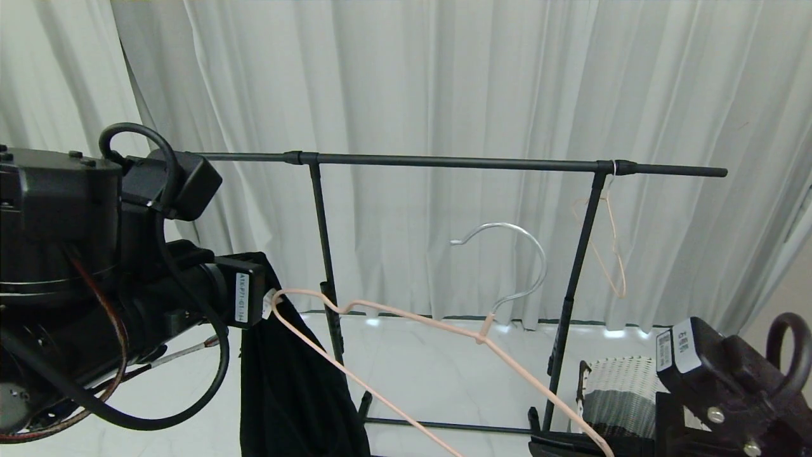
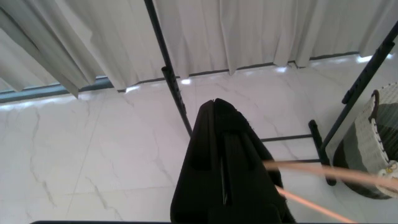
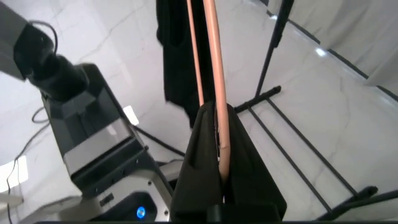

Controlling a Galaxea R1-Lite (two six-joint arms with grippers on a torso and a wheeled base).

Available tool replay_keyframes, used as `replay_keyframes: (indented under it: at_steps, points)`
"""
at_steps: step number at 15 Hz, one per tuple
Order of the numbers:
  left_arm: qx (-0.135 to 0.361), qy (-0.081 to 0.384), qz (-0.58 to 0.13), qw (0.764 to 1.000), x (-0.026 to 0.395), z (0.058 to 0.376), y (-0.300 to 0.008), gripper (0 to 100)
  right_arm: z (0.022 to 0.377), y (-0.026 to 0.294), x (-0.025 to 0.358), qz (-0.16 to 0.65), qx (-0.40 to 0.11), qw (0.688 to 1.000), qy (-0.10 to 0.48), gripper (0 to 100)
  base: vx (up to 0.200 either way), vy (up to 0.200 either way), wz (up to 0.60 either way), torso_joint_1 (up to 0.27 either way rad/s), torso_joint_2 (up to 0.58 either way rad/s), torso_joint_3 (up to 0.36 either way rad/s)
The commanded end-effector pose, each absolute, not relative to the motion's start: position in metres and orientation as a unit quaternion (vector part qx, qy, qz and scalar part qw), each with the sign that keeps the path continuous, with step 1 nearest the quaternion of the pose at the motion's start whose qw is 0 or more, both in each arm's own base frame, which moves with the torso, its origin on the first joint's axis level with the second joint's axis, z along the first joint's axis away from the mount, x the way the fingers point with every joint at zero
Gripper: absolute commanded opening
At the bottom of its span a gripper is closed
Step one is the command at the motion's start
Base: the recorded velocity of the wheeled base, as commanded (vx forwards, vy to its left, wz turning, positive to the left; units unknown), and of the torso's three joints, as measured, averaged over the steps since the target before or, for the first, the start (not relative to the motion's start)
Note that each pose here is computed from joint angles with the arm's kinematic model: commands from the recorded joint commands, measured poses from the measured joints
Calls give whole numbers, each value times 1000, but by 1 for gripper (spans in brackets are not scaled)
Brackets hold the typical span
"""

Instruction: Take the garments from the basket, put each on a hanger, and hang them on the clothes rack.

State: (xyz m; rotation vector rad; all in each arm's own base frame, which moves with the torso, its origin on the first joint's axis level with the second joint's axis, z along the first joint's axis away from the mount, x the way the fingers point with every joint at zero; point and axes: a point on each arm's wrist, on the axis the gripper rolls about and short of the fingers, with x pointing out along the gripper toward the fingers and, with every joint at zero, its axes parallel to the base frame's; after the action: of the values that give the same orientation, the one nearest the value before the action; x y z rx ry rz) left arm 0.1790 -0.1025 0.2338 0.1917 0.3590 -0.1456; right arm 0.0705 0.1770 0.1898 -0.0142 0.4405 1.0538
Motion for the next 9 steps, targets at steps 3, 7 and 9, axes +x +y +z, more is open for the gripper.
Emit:
replay_keyframes:
  at_steps: [3, 7, 9]
  points:
    - [96, 178, -77, 976, 177, 234, -104, 0, 186, 181, 73, 496, -13, 841, 216, 0, 0, 0, 0, 0, 0, 0]
    - [99, 176, -69, 977, 177, 234, -105, 0, 193, 186, 74, 508, -5, 836, 208, 0, 0, 0, 0, 0, 0, 0]
    - [102, 175, -57, 978, 177, 234, -104, 0, 195, 186, 73, 524, -3, 825, 209, 0, 0, 0, 0, 0, 0, 0]
